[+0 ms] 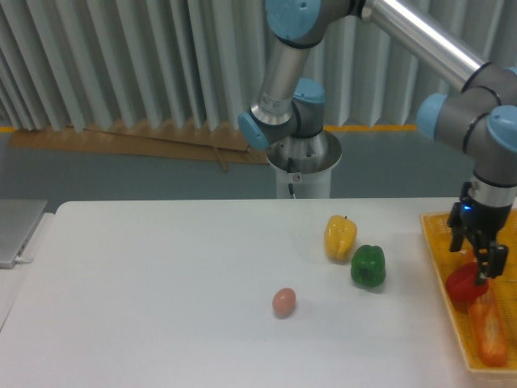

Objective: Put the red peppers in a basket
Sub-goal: 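Lower the red pepper into the basket and open the gripper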

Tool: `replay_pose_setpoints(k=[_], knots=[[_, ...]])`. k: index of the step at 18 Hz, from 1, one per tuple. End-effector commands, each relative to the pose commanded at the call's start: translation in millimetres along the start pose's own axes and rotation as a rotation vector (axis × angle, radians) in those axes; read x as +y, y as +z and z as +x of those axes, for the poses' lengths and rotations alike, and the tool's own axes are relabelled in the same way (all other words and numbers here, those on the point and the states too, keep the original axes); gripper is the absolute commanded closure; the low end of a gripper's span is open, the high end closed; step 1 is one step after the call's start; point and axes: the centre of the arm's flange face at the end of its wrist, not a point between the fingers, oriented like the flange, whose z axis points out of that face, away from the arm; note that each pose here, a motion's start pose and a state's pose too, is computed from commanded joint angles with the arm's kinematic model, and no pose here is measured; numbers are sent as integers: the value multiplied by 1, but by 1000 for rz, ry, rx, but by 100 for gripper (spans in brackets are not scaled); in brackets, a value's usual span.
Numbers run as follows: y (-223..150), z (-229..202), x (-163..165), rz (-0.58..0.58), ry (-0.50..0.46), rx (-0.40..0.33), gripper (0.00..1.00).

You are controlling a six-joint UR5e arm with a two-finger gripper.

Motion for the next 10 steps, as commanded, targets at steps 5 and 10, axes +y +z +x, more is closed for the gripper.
replay_pose_setpoints(k=[5,10], knots=[[-7,5,-63,15,-50,43,0],[-1,14,-70,22,-64,91,0]])
